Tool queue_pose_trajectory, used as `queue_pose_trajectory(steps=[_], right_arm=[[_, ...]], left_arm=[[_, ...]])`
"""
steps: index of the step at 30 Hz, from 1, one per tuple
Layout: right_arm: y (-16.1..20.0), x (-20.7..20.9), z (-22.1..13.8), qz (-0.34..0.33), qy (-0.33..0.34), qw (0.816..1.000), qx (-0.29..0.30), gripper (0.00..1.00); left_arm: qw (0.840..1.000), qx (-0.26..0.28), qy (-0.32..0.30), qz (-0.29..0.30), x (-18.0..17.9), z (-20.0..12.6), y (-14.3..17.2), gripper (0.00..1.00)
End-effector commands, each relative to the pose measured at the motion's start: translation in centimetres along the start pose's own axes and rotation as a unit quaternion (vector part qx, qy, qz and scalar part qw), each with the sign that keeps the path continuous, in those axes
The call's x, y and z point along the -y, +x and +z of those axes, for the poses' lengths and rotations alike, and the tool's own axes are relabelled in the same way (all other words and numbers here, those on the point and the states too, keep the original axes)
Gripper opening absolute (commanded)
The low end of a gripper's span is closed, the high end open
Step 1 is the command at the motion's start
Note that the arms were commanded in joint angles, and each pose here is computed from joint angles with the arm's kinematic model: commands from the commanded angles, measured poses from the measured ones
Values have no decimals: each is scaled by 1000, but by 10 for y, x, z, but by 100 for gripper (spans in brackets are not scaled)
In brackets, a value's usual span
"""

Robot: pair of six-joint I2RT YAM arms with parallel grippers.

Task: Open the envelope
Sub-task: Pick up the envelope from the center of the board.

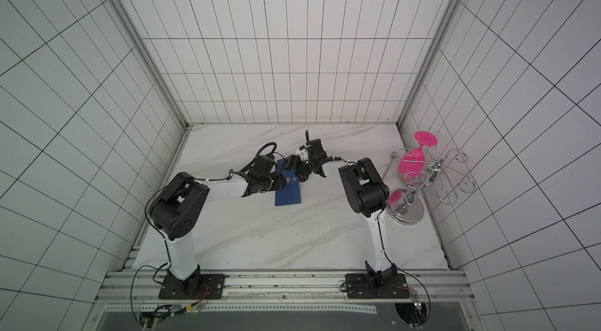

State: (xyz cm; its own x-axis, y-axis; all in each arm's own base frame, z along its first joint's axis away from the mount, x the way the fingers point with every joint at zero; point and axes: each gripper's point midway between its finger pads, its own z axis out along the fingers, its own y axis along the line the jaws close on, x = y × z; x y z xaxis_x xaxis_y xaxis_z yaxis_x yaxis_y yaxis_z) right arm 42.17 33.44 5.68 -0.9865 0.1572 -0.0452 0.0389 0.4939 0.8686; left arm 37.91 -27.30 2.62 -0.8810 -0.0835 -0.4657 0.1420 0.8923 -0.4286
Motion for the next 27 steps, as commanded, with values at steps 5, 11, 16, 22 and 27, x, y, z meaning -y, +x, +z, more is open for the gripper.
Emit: queue_pose_trajectory(steps=[5,11,16,22,27], right_arm=[[9,17,7,29,4,1000,1,58],[6,17,1,31,5,999,10,35],[7,21,-4,27,19,999,11,7],[12,27,-17,4,65,998,6,0],[19,7,-58,-58,88,994,6,0]], left_arm=[[989,-123,-77,-15,-50,11,81,43],[992,-104,-65,-13,-45,2,75,44],[997,-64,-43,-9,-35,-17,61,46],[1000,8,-18,-12,-24,-60,37,56],[991,84,38,-95,-45,-102,11,62]])
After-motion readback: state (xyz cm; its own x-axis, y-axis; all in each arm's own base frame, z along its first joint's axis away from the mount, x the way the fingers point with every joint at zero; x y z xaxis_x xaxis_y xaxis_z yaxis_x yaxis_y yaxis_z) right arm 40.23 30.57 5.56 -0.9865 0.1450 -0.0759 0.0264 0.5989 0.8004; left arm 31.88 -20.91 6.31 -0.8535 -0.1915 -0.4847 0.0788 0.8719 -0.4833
